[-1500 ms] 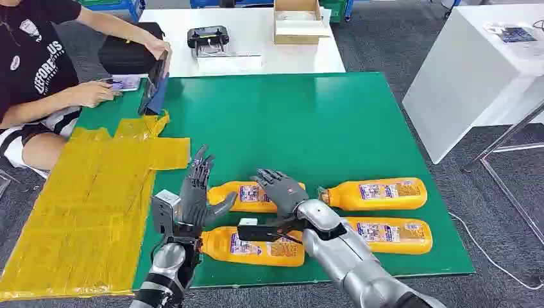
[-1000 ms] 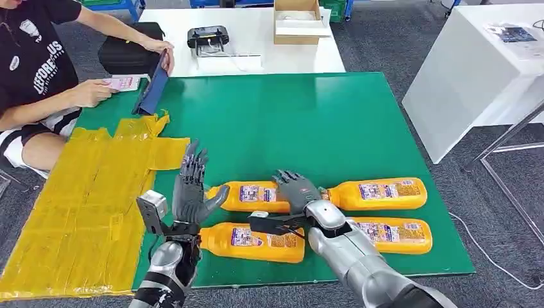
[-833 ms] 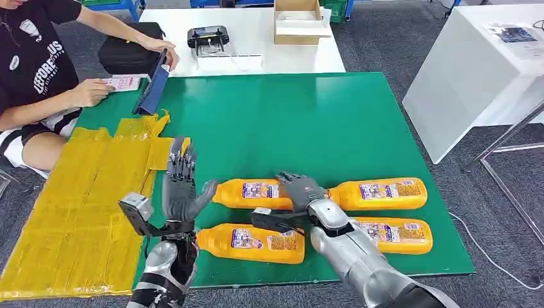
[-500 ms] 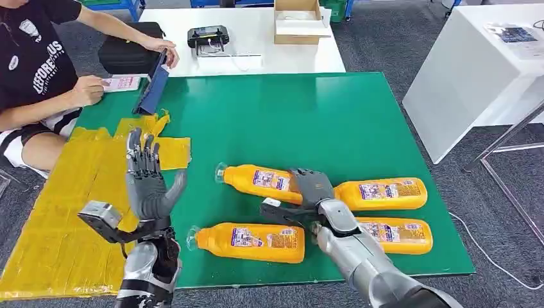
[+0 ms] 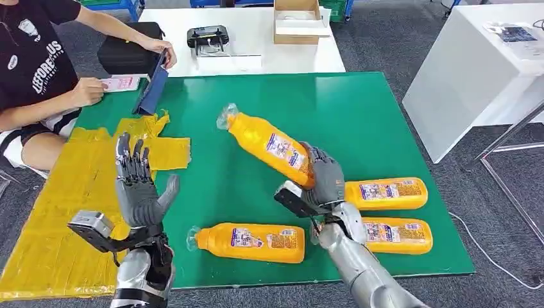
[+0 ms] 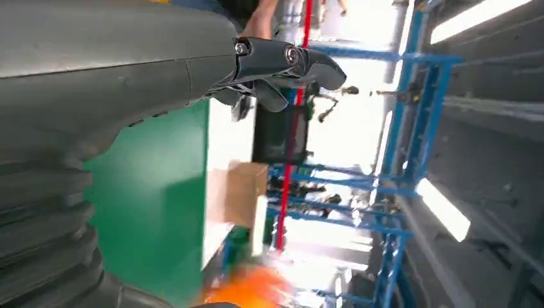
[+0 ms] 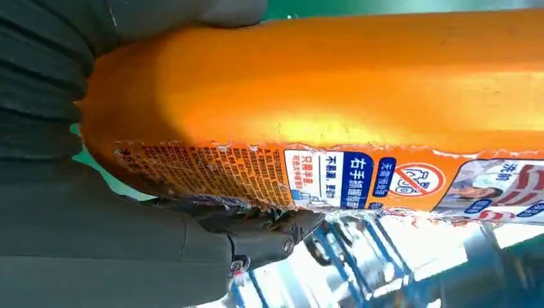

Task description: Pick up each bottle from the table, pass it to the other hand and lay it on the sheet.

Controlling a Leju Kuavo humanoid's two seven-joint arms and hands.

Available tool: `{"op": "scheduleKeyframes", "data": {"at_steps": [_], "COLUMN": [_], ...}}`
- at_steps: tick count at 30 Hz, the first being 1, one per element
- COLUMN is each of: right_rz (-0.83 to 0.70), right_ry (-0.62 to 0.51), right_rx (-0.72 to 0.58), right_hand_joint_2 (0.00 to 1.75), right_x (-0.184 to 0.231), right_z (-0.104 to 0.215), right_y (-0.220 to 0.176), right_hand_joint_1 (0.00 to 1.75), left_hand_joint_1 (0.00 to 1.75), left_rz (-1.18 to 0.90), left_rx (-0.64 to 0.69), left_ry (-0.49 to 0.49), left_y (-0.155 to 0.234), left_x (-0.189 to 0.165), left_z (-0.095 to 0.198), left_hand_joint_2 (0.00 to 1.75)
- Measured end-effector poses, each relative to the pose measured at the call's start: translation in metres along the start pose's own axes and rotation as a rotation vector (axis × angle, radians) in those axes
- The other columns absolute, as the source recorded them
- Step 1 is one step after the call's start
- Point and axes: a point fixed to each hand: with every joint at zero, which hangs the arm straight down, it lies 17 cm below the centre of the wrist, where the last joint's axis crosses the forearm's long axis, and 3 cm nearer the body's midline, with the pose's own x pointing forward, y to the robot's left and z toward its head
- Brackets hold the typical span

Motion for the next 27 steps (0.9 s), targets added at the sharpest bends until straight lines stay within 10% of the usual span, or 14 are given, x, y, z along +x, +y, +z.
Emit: {"op": "scheduleKeyframes", "data": {"at_steps": [9, 27], "right_rz": [-0.237, -0.214], "right_ry": [-0.066, -0.169], "right_rx": [0.014, 0.203], "right_hand_joint_2": [1.75, 1.75], "right_x": [0.046, 0.088], "right_z": [0.014, 0.044], "right_y": [0.012, 0.076], "right_hand_joint_1": [1.75, 1.75], "left_hand_joint_1": [0.0, 0.0], "left_rz": [0.147, 0.197], "left_rx": [-0.162, -0.232], "left_ry": [0.108, 0.151], "left_y": [-0.045, -0.057], "left_x": [-0.031, -0.044], "left_z": [0.022, 0.028], "left_hand_joint_2": [1.75, 1.75]}}
